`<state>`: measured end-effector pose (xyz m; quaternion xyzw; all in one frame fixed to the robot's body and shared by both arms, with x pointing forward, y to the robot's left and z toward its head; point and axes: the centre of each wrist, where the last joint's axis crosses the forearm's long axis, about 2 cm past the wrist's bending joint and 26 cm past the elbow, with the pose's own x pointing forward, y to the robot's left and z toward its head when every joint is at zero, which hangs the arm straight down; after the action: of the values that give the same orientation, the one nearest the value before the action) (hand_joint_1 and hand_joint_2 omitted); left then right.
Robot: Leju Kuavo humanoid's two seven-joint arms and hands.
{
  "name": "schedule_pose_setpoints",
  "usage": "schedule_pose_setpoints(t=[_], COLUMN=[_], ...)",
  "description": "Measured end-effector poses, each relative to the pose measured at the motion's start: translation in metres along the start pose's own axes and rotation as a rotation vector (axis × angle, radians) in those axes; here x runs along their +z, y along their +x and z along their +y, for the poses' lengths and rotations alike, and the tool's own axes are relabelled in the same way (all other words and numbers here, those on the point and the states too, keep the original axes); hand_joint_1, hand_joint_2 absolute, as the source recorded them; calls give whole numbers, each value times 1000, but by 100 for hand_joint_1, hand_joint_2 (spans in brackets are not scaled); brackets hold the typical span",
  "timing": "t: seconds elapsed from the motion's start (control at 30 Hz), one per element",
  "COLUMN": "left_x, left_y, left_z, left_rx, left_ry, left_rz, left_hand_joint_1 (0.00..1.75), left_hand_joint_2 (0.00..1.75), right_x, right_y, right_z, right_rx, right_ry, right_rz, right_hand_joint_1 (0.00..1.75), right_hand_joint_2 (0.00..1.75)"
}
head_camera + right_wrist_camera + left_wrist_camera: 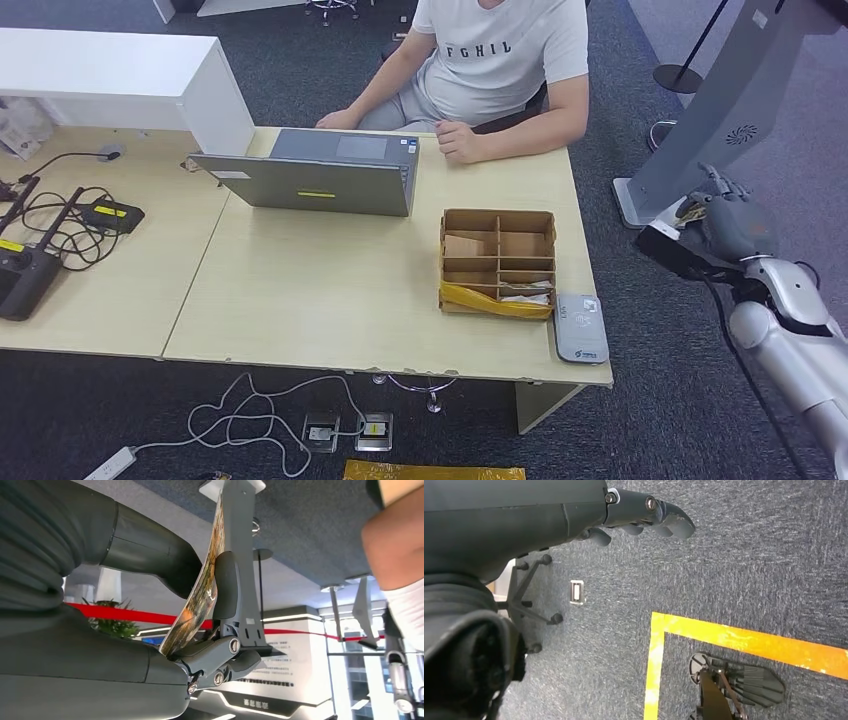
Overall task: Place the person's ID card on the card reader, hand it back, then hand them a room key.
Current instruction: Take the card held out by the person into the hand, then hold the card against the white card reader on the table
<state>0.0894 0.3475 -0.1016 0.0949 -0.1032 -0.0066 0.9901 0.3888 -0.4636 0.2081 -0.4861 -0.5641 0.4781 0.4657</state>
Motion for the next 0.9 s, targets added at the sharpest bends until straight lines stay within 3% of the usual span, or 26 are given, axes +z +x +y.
schedule_pose_setpoints(t=[0.43, 0.9], left_x=[0, 0], left_y=[-1, -1], left_z=[0, -2], left_rx=[-5, 0], left_ry=[5, 23], left_rz=[0, 18], left_hand_joint_1=[0, 0], left_hand_joint_2=[0, 0], right_x=[25, 44], right_y=[40, 58], right_z=[14, 15], right_rx=[-54, -81], right_ry=[30, 66], right_rz=[-117, -184], right_hand_joint_1=[175, 175], right_hand_joint_2=[175, 175])
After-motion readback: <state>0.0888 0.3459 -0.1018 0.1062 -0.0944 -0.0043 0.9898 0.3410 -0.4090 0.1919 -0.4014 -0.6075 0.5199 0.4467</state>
